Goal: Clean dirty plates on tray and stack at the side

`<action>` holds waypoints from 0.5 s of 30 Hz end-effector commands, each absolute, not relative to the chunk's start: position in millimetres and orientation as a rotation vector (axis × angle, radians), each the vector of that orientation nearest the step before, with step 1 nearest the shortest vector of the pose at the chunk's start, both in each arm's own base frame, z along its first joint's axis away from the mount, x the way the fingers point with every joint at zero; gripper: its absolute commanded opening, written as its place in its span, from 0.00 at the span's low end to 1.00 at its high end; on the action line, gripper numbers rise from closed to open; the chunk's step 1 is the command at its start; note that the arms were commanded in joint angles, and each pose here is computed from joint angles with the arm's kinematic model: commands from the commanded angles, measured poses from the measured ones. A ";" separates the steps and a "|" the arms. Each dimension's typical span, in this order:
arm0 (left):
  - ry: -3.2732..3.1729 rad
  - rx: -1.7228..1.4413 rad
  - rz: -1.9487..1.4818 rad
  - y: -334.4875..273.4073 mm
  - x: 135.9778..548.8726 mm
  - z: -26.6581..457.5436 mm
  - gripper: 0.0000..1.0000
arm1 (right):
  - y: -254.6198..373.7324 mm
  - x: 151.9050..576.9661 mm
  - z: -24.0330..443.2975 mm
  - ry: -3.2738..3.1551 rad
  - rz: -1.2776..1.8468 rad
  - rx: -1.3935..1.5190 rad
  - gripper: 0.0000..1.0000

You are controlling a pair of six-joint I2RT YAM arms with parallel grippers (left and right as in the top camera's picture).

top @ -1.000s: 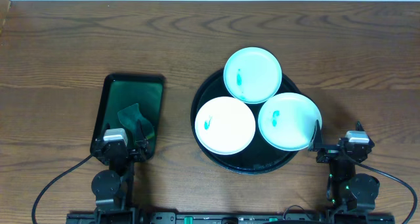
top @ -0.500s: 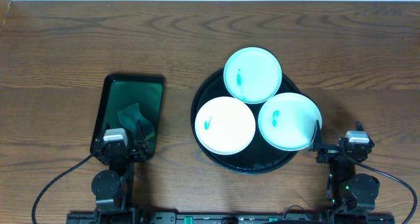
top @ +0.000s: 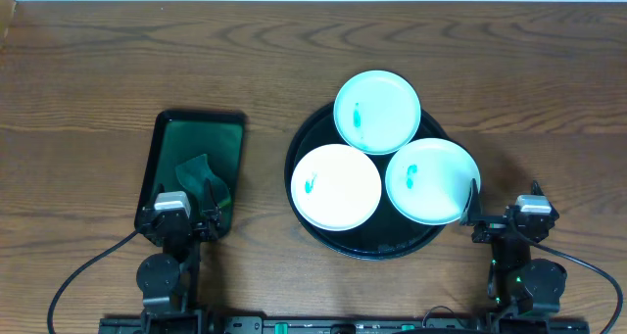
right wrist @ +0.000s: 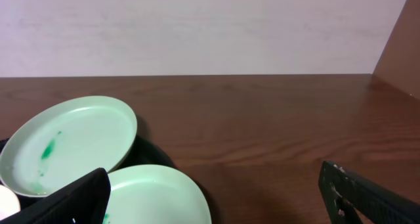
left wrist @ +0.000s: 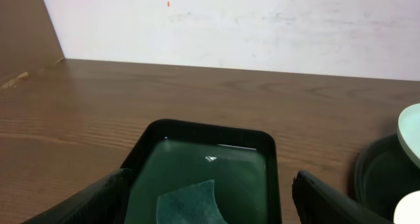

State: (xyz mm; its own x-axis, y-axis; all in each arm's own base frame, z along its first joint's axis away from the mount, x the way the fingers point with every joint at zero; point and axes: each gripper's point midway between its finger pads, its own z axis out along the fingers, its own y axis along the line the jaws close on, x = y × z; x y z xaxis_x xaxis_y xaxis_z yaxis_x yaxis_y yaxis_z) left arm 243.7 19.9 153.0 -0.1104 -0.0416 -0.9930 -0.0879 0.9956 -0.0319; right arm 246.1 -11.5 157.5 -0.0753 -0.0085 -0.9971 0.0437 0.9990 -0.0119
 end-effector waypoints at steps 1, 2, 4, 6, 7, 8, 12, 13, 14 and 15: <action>1.691 -0.092 0.033 19.0 245.2 144.7 0.80 | -14.3 245.8 156.3 1.647 -0.064 0.025 0.99; 1.683 -0.078 -0.041 9.3 245.9 146.8 0.80 | -14.3 245.8 156.3 1.647 -0.065 0.026 0.99; 1.684 -0.044 -0.249 -17.8 244.4 148.1 0.80 | -14.3 245.8 156.3 1.647 -0.064 0.025 0.99; 1.658 0.008 -0.477 -47.5 238.4 158.4 0.80 | -14.3 245.8 156.3 1.647 -0.064 0.025 0.99; 1.631 0.036 -0.574 -59.9 234.2 167.0 0.80 | -14.3 245.8 156.3 1.647 -0.064 0.025 0.99; 1.597 0.065 -0.657 -70.3 229.7 177.4 0.80 | -14.3 245.8 156.3 1.647 -0.065 0.026 0.99; 1.359 0.149 -0.650 -73.6 220.0 234.7 0.80 | -14.3 245.8 156.3 1.647 -0.065 0.025 0.99; 1.256 0.178 -0.620 -72.3 212.9 259.0 0.80 | -14.3 245.8 156.3 1.647 -0.065 0.026 0.99; 1.183 0.168 -0.584 -66.9 208.3 277.8 0.80 | -14.3 245.8 156.3 1.647 -0.064 0.025 0.99; 1.131 0.127 -0.543 -57.6 206.1 293.8 0.80 | -14.3 245.8 156.3 1.647 -0.064 0.025 0.99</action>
State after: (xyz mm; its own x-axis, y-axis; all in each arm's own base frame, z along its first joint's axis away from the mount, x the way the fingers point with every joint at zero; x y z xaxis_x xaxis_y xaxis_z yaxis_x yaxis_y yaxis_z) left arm 215.7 -60.4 267.8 0.2512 -0.3029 -0.9193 0.4604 0.8728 -0.1618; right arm 246.1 -11.5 157.3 -0.0761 -0.0085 -0.9971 0.0437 0.9990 -0.0119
